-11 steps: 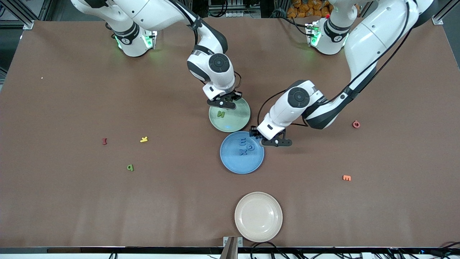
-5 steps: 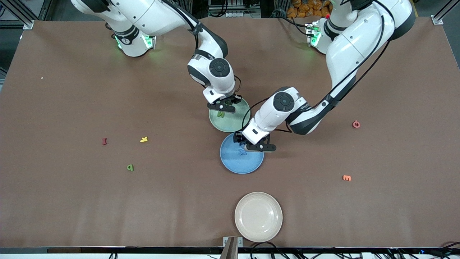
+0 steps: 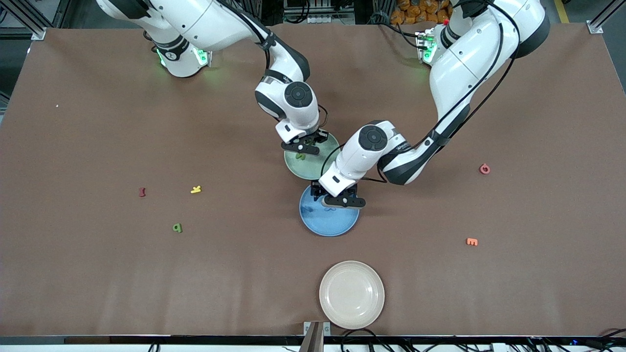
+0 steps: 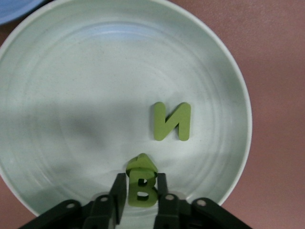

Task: Sort letters by color into matching plates
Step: 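Carry the green B to the green plate while the left gripper carries a, then release the blue a on the blue plate while the right gripper releases B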

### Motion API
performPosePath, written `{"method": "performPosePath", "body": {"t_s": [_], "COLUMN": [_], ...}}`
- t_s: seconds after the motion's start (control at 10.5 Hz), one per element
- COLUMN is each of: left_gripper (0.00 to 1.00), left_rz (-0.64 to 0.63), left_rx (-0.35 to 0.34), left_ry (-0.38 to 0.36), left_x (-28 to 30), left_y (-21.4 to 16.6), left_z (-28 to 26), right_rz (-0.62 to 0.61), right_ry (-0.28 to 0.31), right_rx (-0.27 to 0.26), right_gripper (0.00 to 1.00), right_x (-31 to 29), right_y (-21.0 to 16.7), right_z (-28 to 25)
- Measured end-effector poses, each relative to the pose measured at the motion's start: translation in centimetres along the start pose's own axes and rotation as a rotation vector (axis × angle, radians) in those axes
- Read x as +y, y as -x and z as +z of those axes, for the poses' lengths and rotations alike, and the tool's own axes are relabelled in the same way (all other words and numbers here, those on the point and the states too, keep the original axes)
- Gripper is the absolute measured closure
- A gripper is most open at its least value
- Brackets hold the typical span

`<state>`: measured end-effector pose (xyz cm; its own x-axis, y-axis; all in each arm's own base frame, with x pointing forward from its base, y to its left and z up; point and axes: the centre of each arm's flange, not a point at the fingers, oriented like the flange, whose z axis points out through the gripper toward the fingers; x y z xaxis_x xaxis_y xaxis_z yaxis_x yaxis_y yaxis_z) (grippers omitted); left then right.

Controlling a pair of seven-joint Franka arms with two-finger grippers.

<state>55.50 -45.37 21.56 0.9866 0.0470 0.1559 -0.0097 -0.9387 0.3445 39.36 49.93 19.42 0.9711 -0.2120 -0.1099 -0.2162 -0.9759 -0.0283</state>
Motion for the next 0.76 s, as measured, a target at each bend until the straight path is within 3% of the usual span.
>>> {"method": "performPosePath", "body": {"t_s": [0.19, 0.28, 0.76], "left_gripper": [0.10, 0.00, 0.00], "left_rz": [-0.007, -0.010, 0.018], "left_rx": [0.020, 0.027, 0.026], "left_ry": [0.007, 0.007, -0.118], "left_x": [0.1, 0.0, -4.1], "left_y": [-1.0, -1.4, -5.0], "left_z": [-0.6, -0.8, -2.2], "right_rz": [0.002, 0.003, 0.021], "right_ry": [-0.002, -0.005, -0.032], "right_rx": [0.002, 0.004, 0.021], "right_gripper": [0.47, 0.46, 0.45], "right_x": [0.0, -0.1, -0.6], "right_y": [-0.1, -0.3, -1.7], "right_z": [-0.1, -0.2, -1.6]}}
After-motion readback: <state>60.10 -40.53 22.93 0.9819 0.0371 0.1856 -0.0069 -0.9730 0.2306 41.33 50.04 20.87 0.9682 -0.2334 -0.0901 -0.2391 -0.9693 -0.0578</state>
